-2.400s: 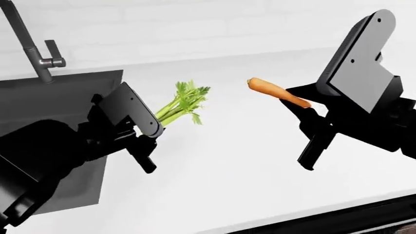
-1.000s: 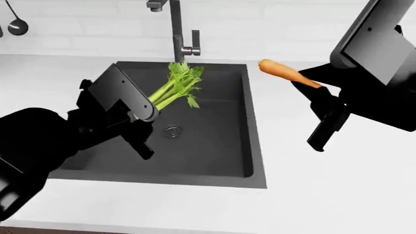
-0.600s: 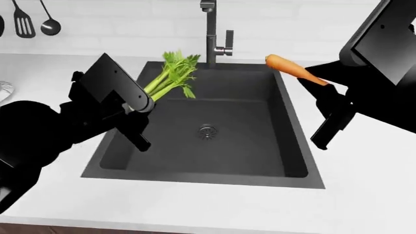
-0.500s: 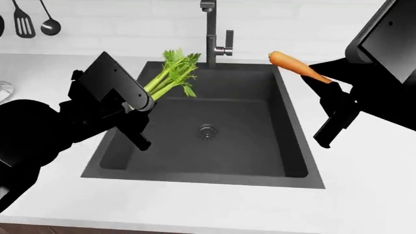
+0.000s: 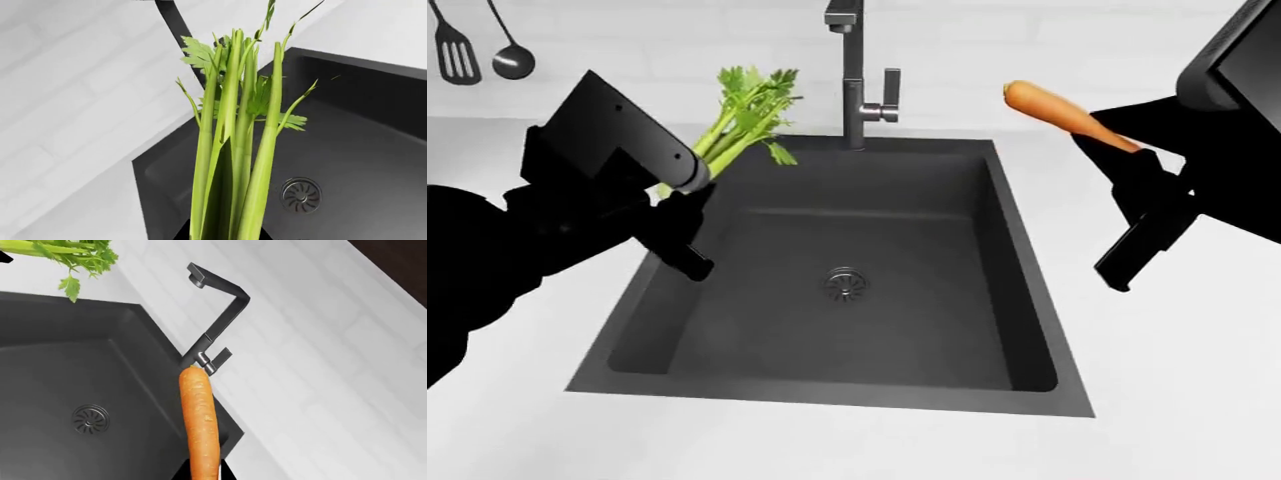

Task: Pick the celery, carrot from the counter and place them in the cabinet. Then close the cabinet.

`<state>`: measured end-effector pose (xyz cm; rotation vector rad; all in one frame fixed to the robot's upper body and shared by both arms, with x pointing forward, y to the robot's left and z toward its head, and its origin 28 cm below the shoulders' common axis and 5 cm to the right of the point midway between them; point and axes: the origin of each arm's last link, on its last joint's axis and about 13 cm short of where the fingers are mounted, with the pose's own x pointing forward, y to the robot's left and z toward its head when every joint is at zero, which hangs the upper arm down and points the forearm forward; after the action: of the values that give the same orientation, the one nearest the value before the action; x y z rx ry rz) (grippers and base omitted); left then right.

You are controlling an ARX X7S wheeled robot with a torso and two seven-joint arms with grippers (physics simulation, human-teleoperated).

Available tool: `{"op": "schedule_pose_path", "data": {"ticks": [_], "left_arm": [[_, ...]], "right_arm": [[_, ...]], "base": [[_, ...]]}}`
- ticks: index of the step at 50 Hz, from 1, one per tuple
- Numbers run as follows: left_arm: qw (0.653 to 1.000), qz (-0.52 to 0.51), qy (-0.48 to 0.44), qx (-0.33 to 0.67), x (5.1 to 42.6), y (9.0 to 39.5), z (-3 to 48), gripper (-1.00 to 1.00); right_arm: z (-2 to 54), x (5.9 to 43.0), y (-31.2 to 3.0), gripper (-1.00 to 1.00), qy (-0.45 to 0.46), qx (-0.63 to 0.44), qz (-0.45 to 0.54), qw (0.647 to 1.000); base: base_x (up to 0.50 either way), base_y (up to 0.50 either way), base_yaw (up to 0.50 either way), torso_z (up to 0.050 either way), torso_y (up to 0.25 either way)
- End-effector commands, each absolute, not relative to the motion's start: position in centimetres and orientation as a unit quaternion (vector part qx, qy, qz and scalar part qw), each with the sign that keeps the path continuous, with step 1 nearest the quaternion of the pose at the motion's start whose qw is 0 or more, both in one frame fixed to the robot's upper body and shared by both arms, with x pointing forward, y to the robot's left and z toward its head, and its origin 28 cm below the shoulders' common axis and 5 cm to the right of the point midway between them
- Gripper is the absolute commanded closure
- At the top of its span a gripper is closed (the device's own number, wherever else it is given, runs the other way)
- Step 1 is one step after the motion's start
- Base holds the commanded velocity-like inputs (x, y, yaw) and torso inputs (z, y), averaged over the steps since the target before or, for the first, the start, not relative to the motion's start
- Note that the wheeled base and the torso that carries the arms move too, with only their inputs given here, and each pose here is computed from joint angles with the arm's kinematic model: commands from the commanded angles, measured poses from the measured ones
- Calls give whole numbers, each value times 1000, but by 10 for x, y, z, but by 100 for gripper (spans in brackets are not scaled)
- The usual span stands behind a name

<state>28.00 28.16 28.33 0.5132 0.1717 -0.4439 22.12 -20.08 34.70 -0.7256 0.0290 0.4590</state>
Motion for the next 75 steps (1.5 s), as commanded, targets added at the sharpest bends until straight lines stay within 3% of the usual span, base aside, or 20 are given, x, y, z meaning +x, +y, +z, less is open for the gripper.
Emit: {"op": "schedule_pose_path", "data": {"ticks": [1, 16, 46, 64, 75], "left_arm": [[954, -168, 80, 235, 276, 291, 293, 100], [947, -182, 85, 252, 277, 289, 294, 100], [948, -173, 87, 252, 272, 292, 291, 100], [967, -127, 24, 219, 243, 298, 295, 100], [951, -161, -1, 264, 223, 290, 302, 100]], "right_arm": [[355, 219, -200, 100, 0, -361, 217, 907], [359, 218, -199, 100, -4, -367, 220, 904], [361, 217, -200, 100, 0, -369, 220, 903], [363, 213, -205, 100, 0, -369, 210, 905], [362, 214, -205, 100, 0, -366, 210, 907]], "base": [[203, 11, 0, 0, 0], [287, 16, 0, 0, 1], [57, 3, 0, 0, 1], [0, 0, 0, 1, 1], [0, 0, 0, 0, 1]]}}
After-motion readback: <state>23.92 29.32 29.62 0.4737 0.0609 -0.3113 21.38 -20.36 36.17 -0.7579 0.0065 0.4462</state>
